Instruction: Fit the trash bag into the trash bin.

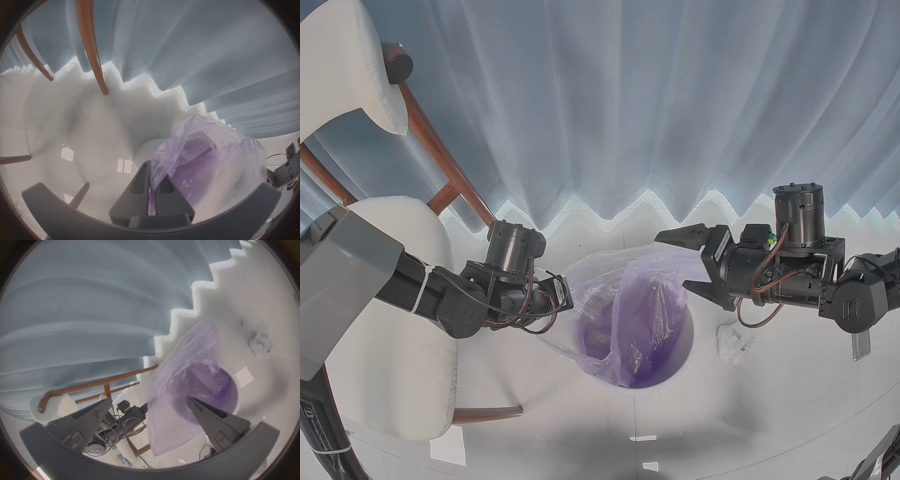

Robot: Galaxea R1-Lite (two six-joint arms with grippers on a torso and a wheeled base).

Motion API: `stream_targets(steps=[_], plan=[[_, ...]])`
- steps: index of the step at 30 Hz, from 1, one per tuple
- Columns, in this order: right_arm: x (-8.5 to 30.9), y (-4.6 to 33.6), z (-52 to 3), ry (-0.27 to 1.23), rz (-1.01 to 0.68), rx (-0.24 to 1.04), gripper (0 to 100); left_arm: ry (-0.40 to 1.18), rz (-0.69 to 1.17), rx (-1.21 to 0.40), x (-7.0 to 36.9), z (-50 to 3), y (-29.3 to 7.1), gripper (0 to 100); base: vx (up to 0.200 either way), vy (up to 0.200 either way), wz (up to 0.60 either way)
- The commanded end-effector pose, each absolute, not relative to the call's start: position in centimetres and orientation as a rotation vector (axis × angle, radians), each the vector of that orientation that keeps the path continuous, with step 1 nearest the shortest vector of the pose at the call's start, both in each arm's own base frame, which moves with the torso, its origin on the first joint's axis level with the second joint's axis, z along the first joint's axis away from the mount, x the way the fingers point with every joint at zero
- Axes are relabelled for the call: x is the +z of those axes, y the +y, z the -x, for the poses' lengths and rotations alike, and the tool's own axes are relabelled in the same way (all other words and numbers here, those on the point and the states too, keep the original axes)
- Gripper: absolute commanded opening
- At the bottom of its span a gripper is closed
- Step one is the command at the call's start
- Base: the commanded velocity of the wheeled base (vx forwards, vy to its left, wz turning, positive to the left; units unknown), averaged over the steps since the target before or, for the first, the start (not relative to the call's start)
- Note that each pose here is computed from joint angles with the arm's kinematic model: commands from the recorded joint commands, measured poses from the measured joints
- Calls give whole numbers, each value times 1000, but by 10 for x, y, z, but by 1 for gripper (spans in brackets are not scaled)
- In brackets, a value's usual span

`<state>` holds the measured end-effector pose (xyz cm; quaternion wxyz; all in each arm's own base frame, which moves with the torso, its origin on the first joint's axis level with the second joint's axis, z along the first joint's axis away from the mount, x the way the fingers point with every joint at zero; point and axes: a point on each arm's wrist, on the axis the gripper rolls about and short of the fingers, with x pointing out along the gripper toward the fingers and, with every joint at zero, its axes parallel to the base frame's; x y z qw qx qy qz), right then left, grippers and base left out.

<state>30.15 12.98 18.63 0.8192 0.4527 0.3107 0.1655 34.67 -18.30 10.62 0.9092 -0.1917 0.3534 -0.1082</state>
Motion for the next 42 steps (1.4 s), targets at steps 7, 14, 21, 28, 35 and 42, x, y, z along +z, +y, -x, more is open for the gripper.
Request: stream_targets(steps=[7, 14, 21, 28, 35, 42], plan=[[164, 163, -331, 736, -863, 317, 100, 753, 374, -248, 110, -321, -185, 0, 0, 0, 0], [167, 170, -343, 738, -769, 334, 100, 735, 368, -242, 115, -318, -187, 0, 0, 0, 0], [157, 177, -352, 762, -662, 319, 0, 737, 364, -242, 114, -318, -188, 0, 0, 0, 0], [151, 172, -347, 759, -597, 293, 0, 732, 353, -209, 112, -318, -185, 0, 0, 0, 0], [158, 138, -328, 747, -588, 249, 0, 723, 348, -196, 115, -316, -179, 0, 0, 0, 0], [147, 99, -311, 790, -565, 198, 0, 738, 323, -171, 115, -300, -169, 0, 0, 0, 0]])
